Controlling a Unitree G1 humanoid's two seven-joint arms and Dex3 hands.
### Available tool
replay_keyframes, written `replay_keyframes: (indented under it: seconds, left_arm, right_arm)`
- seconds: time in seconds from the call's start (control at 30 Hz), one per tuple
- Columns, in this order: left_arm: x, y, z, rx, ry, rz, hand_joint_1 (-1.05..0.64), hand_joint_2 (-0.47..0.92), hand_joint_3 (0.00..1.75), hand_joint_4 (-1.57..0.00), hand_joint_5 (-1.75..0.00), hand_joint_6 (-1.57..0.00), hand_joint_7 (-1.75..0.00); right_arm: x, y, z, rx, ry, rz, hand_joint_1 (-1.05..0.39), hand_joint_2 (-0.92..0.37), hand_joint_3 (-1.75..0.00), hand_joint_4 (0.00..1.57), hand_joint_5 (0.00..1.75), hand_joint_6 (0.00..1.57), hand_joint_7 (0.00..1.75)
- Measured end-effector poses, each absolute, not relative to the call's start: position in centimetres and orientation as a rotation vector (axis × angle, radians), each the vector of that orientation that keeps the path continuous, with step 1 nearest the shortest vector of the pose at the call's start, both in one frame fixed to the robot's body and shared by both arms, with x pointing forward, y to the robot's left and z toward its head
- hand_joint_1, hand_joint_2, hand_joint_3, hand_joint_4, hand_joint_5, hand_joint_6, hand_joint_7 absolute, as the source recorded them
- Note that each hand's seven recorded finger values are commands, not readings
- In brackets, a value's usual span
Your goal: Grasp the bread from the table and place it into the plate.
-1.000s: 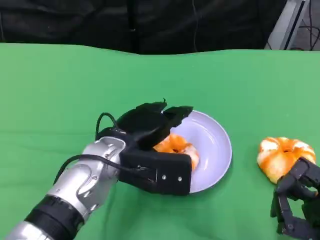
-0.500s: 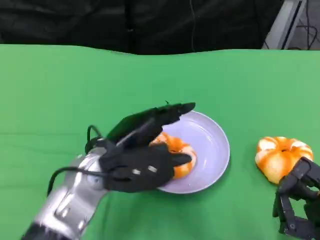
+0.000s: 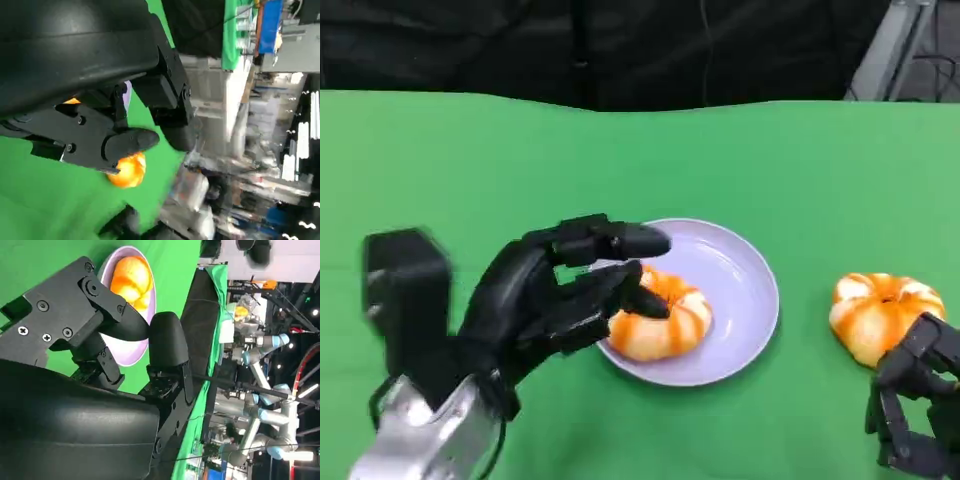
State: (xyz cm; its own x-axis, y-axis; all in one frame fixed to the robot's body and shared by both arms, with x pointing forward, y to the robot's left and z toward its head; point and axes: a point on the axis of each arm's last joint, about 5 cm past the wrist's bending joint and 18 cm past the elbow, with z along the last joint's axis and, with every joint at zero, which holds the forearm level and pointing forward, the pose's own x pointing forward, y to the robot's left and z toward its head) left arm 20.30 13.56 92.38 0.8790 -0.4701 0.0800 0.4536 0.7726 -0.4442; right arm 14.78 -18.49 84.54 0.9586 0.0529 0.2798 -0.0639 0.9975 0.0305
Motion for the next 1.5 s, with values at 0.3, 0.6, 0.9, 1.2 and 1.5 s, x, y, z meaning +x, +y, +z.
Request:
replay_keyframes:
  seconds: [0.3,0.6,0.9,1.2,1.5]
  left_arm:
    - [16.5,16.6,91.3,-0.625,0.071,-0.495,-0.13,0.63,1.07,-0.90,-1.75,-0.80,-1.74]
    - [12.2,20.6,88.4,-0.636,0.095,-0.435,-0.15,0.73,0.88,-0.91,-1.75,-0.80,-1.73]
    - [11.5,21.6,85.7,-0.619,0.106,-0.388,-0.15,0.73,0.87,-0.92,-1.75,-0.83,-1.71]
    - [12.0,22.0,84.8,-0.570,0.104,-0.358,-0.13,0.72,0.93,-0.92,-1.75,-0.81,-1.73]
    - [12.6,22.7,85.0,-0.559,0.075,-0.335,-0.13,0.72,0.91,-0.93,-1.75,-0.80,-1.75]
  right_arm:
    - [14.9,-18.6,84.6,0.035,-0.285,0.071,-0.15,-0.50,-1.27,0.89,1.75,0.75,1.69]
    - [14.8,-18.6,84.7,0.036,-0.286,0.064,-0.15,-0.47,-1.33,0.90,1.75,0.76,1.67]
    - [14.8,-18.7,84.6,0.033,-0.287,0.063,-0.16,-0.47,-1.31,0.90,1.75,0.76,1.68]
    - [14.8,-18.7,84.6,0.032,-0.283,0.069,-0.16,-0.48,-1.32,0.90,1.75,0.76,1.68]
    - [14.8,-18.7,84.5,0.030,-0.282,0.088,-0.15,-0.47,-1.32,0.89,1.75,0.75,1.68]
